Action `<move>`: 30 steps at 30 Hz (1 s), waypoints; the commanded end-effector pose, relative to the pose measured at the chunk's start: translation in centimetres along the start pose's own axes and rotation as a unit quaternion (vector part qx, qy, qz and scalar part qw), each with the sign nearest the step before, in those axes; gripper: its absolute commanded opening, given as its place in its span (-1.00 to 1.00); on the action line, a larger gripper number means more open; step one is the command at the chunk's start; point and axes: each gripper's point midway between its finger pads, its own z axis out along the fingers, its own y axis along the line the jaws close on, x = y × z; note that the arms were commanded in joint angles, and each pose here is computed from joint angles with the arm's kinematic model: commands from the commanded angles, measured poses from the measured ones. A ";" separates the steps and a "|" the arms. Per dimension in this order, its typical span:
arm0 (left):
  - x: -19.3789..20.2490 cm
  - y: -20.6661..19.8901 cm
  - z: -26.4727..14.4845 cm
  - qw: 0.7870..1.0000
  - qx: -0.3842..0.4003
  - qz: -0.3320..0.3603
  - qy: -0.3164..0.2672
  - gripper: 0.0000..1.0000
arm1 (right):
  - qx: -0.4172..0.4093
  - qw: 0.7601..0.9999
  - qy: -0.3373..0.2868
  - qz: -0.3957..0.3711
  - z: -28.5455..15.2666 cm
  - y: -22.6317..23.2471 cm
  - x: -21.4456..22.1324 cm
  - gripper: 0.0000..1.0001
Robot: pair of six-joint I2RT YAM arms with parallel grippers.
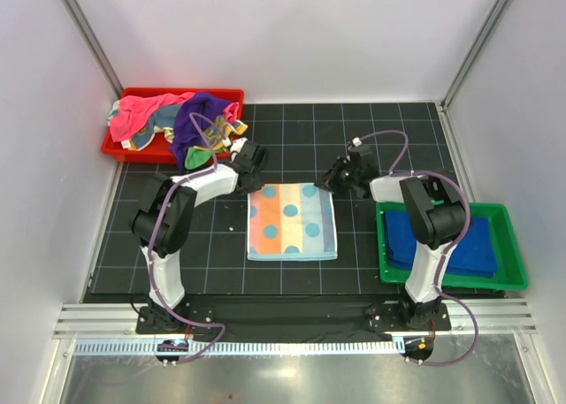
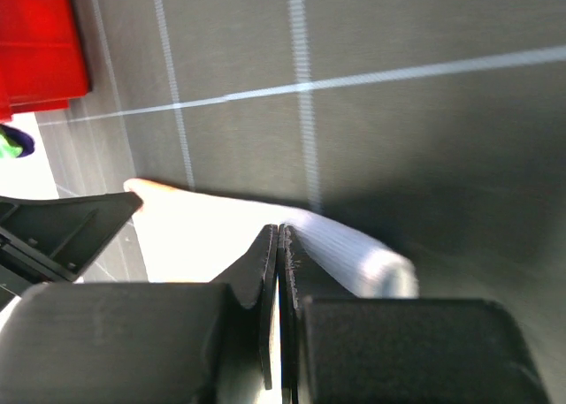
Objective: Fold and stack the towels
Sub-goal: Fold the towel
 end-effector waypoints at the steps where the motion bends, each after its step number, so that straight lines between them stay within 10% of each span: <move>1: 1.7 3.3 1.3 0.998 -0.060 0.012 0.028 -0.62 | -0.007 1.000 -0.015 -0.021 -2.1 0.3 -1.4 -0.98; 15: -0.9 1.4 -1.1 1.000 -0.018 0.021 0.007 -0.53 | 0.041 0.996 -0.042 -0.059 -4.9 -0.2 -4.7 -0.95; 30: -4.1 1.2 -5.2 0.999 -0.010 0.043 -0.026 -0.17 | 0.098 0.988 -0.032 -0.112 -5.4 0.2 -4.9 -0.45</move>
